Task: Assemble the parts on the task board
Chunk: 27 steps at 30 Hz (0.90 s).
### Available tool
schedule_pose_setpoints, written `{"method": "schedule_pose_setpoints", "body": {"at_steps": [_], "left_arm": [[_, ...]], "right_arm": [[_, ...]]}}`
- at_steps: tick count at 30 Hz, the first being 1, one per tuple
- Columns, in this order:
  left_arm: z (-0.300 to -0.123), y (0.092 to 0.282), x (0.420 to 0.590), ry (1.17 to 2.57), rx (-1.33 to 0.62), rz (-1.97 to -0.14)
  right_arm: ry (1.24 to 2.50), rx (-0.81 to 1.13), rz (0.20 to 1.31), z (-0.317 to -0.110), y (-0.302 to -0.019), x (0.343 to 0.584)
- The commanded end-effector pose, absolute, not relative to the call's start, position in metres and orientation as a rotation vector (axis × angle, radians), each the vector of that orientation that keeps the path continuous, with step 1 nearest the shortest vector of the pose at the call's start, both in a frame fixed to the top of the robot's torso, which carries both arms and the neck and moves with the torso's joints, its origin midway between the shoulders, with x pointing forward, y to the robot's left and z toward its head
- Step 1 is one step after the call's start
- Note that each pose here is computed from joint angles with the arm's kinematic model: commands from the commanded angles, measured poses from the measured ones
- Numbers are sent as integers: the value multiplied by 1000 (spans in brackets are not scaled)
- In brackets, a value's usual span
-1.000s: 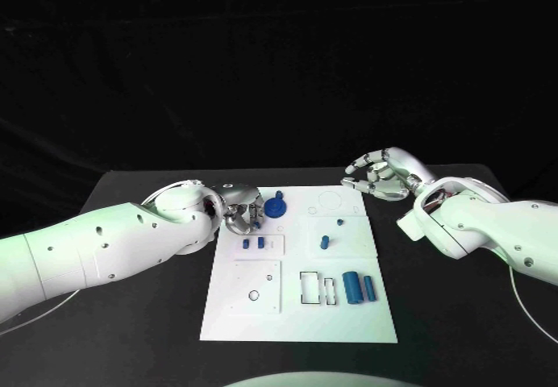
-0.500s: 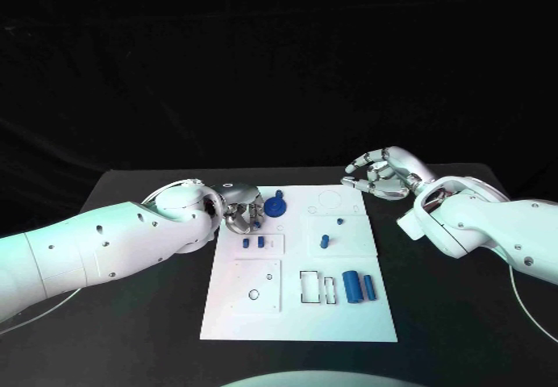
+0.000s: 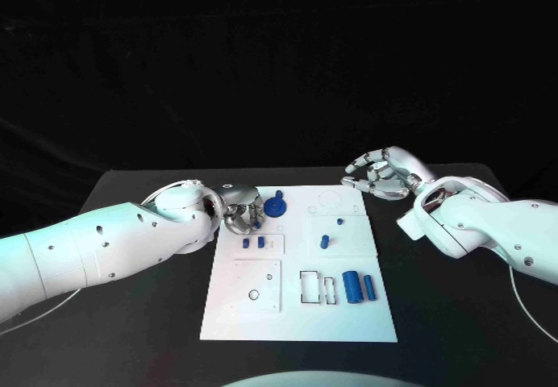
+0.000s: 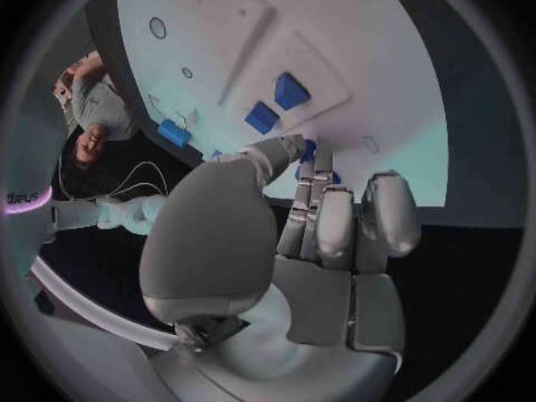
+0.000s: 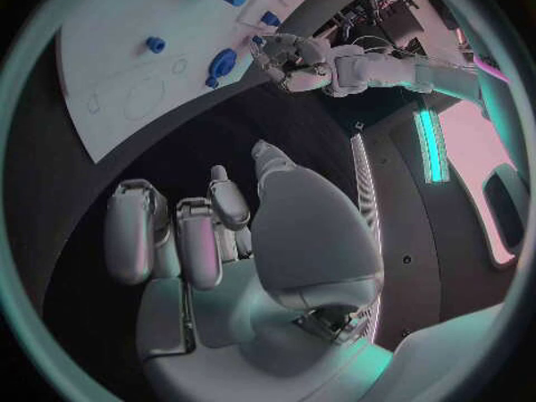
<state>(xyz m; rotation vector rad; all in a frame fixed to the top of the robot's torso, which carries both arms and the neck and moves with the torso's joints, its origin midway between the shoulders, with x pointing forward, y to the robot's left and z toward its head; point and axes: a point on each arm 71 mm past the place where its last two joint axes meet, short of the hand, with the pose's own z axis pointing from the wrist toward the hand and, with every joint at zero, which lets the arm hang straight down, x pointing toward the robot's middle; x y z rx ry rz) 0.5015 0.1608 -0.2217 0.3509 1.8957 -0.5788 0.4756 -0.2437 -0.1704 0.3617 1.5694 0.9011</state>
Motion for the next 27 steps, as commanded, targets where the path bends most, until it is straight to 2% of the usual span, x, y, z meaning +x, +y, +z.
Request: {"method": "schedule_pose_setpoints", "body": {"at_steps": [1, 20, 27], "left_arm": [[-222, 160, 501, 1904, 348, -580], [-222, 167, 502, 1903, 331, -558], [-221, 175, 504, 1896, 315, -541]], "right_arm": [[1566, 346, 904, -170, -243, 475], [1564, 348, 899, -170, -244, 476], [1570, 348, 892, -171, -245, 476]]}}
